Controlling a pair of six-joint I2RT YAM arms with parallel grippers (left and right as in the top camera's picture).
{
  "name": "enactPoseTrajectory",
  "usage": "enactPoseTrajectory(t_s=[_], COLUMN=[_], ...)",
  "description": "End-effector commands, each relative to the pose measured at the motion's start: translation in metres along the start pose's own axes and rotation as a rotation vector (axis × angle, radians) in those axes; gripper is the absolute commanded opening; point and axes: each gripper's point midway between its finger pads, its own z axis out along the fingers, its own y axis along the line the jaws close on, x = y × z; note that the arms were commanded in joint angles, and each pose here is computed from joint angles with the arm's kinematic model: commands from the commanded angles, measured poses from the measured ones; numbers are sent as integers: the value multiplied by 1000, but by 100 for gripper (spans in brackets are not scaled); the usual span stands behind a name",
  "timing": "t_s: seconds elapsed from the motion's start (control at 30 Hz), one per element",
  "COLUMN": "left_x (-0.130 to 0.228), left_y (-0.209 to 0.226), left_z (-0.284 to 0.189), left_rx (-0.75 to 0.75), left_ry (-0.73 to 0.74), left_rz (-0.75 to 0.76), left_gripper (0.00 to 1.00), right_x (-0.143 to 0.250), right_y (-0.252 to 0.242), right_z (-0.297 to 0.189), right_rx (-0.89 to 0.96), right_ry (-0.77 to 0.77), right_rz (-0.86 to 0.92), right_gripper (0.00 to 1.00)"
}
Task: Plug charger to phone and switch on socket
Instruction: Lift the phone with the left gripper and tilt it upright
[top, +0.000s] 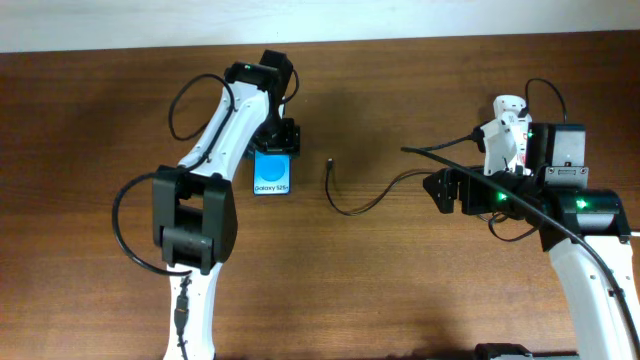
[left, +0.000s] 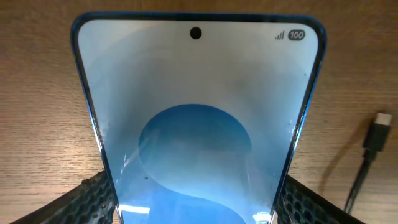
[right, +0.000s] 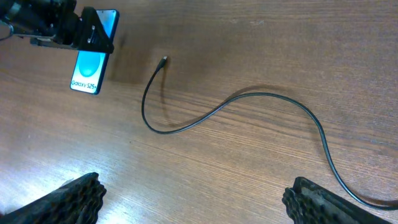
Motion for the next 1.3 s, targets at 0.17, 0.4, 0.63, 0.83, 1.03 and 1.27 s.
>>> enactPoseTrajectory(t_s=[0.17, 0.4, 0.63, 0.83, 1.03, 1.27], left_x=[-14, -17, -12, 12, 37, 44], left_y=[-3, -13, -31, -28, -52, -86], left_z=[-24, -40, -64, -72, -99, -140], left_rx=[11, 74, 263, 364, 586, 862], left_ry=[-61, -70, -6, 188, 411, 569], left_rz=[-25, -102, -225, -501, -574, -581], left_gripper=[0, 0, 0, 0, 0, 0], right_x=[-6, -6, -6, -6, -6, -5], right_y=[5, 6, 8, 8, 8, 8], right_z=[-3, -3, -3, -3, -3, -3], right_rx=[-10, -12, -26, -26, -26, -26], right_ry=[-13, -13, -14, -14, -14, -10], right_rz=[-19, -18, 0, 0, 0, 2], right_gripper=[98, 98, 98, 98, 98, 98])
